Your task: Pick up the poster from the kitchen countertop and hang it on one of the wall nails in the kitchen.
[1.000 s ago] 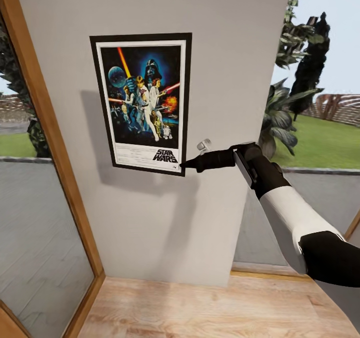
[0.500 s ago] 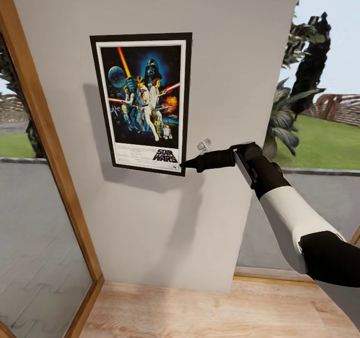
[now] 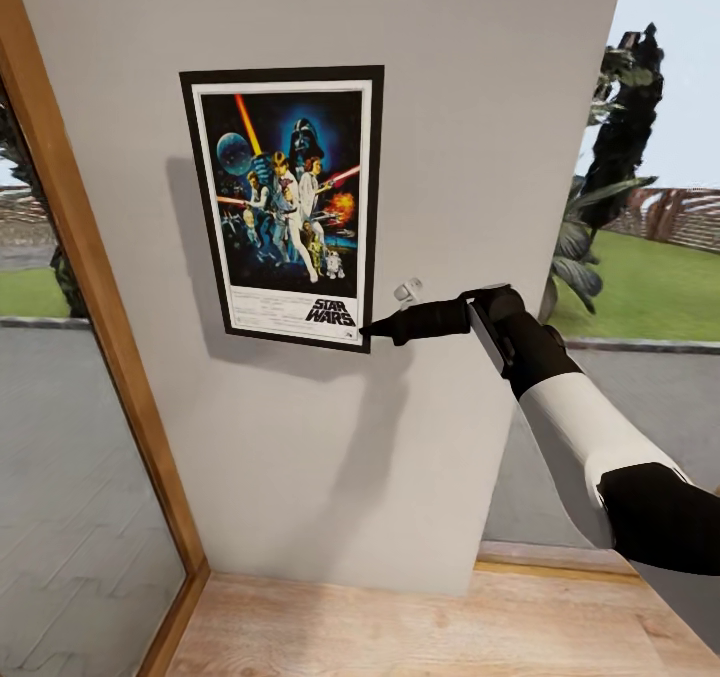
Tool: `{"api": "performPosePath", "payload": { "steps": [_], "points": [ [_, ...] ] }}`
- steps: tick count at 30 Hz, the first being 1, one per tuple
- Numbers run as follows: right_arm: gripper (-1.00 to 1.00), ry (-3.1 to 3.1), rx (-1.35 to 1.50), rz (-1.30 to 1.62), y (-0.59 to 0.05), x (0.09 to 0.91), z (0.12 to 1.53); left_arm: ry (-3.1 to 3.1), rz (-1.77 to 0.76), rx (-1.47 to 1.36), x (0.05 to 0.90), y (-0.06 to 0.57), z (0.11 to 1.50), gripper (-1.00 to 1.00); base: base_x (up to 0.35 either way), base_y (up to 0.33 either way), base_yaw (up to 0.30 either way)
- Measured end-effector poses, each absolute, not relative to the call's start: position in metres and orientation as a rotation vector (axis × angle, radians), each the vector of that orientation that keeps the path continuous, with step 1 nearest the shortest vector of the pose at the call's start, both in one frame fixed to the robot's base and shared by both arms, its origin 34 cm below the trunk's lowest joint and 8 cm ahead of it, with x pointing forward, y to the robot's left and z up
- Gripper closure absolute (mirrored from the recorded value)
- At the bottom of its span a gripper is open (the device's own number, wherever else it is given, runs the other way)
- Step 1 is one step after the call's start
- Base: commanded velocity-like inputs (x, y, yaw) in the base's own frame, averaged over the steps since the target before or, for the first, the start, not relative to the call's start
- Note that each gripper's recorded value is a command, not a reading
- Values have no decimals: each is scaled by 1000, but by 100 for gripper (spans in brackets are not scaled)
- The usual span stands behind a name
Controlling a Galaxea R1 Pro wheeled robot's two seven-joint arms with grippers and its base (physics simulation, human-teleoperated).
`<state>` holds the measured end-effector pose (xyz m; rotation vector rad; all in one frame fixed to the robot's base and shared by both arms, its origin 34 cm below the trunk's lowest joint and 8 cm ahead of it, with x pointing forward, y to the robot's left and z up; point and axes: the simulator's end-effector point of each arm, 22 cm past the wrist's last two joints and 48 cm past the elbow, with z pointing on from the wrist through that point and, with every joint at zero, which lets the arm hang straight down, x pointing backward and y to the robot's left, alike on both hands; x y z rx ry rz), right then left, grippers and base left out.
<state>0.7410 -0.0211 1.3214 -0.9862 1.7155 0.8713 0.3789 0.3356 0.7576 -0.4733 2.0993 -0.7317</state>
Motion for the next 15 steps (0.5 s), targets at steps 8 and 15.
{"api": "performPosePath", "payload": {
  "steps": [8,15],
  "points": [
    [100,1716,-984,872,-22,742,1321,2100,-732,-474,379,336,757,-100,89,-25,0],
    [100,1715,-983,872,-22,742,1322,2099,-732,-474,379,336,758,-100,168,-3,0]
  ]
}}
